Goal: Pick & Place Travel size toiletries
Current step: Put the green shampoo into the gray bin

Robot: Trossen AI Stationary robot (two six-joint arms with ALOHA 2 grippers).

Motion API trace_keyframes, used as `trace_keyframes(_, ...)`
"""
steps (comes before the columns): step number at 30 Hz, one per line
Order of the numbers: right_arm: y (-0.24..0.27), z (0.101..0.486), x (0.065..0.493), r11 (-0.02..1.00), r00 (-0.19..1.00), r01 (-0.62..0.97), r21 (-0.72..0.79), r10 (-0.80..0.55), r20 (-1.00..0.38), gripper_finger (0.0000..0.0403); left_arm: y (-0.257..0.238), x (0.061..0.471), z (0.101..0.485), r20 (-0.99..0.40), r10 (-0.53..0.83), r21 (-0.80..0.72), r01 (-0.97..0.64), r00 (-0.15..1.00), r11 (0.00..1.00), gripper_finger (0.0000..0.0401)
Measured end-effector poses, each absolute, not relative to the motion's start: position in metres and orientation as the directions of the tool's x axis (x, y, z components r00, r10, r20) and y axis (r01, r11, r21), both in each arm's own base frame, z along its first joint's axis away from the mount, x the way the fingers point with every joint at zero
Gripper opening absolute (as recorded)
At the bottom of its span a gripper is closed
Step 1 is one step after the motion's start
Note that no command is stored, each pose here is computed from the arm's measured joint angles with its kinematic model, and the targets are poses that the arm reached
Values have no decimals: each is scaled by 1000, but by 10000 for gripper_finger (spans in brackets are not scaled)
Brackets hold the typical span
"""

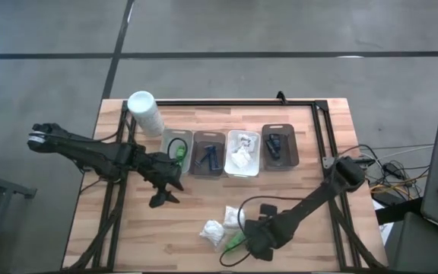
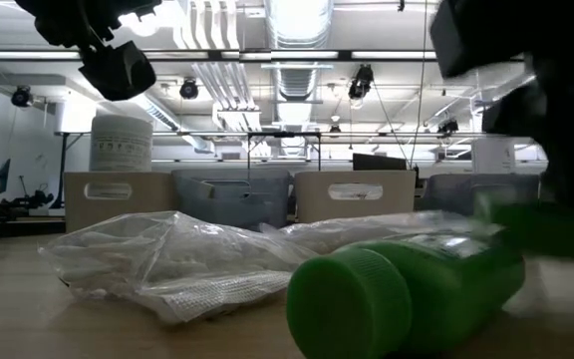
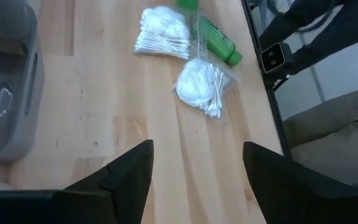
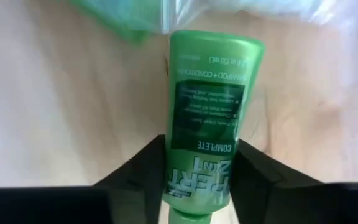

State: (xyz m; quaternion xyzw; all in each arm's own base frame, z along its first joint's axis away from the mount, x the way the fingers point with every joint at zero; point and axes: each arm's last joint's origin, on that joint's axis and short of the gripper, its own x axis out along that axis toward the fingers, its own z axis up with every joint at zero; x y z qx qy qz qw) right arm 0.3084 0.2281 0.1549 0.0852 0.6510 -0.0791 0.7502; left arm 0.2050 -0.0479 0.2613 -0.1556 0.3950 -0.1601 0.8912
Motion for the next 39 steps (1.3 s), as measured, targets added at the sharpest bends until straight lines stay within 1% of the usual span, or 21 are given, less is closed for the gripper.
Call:
trace_keyframes(2,225,172,306,968,186,248,34,-13,-982,116,-48,205,261,-657,-397,-366,190,641,911,252)
trace_keyframes(5,215,197,304,957,232,280,73,6,-973,111,-48,206,262,-658,-356,-251,253,663,934,252)
trace_keyframes(7,204,210,303,945,256,313,93,10,-967,115,-49,208,263,-646,-296,-115,293,703,949,252)
trace_keyframes(9,192,228,303,931,304,337,141,34,-952,121,-51,210,266,-620,-193,74,302,761,950,252)
trace_keyframes(11,177,246,307,909,360,365,202,62,-931,125,-54,212,271,-581,-120,275,333,805,902,252)
trace_keyframes(13,160,262,309,890,410,382,248,77,-909,124,-59,215,276,-529,-85,443,360,844,821,252)
trace_keyframes(16,132,286,314,854,502,384,351,126,-856,118,-64,218,281,-468,-75,574,367,881,732,252)
trace_keyframes(18,115,302,316,826,555,361,432,182,-811,117,-67,221,285,-419,-59,630,337,906,700,252)
trace_keyframes(21,96,313,321,801,604,324,504,235,-762,120,-70,226,292,-326,-20,718,261,945,645,252)
trace_keyframes(23,88,314,323,793,600,313,523,262,-756,124,-72,230,296,-266,-20,762,223,964,608,252)
trace_keyframes(26,79,317,326,789,604,289,542,289,-743,124,-73,238,298,-210,-18,789,181,977,588,252)
trace_keyframes(31,74,317,327,797,602,277,537,291,-743,117,-74,257,299,-222,-2,796,183,975,577,252)
trace_keyframes(36,75,318,327,790,595,264,553,318,-738,122,-82,283,306,-233,-48,806,220,971,549,252)
trace_keyframes(39,76,318,326,787,591,268,555,321,-740,122,-83,299,308,-238,-39,808,220,971,546,252)
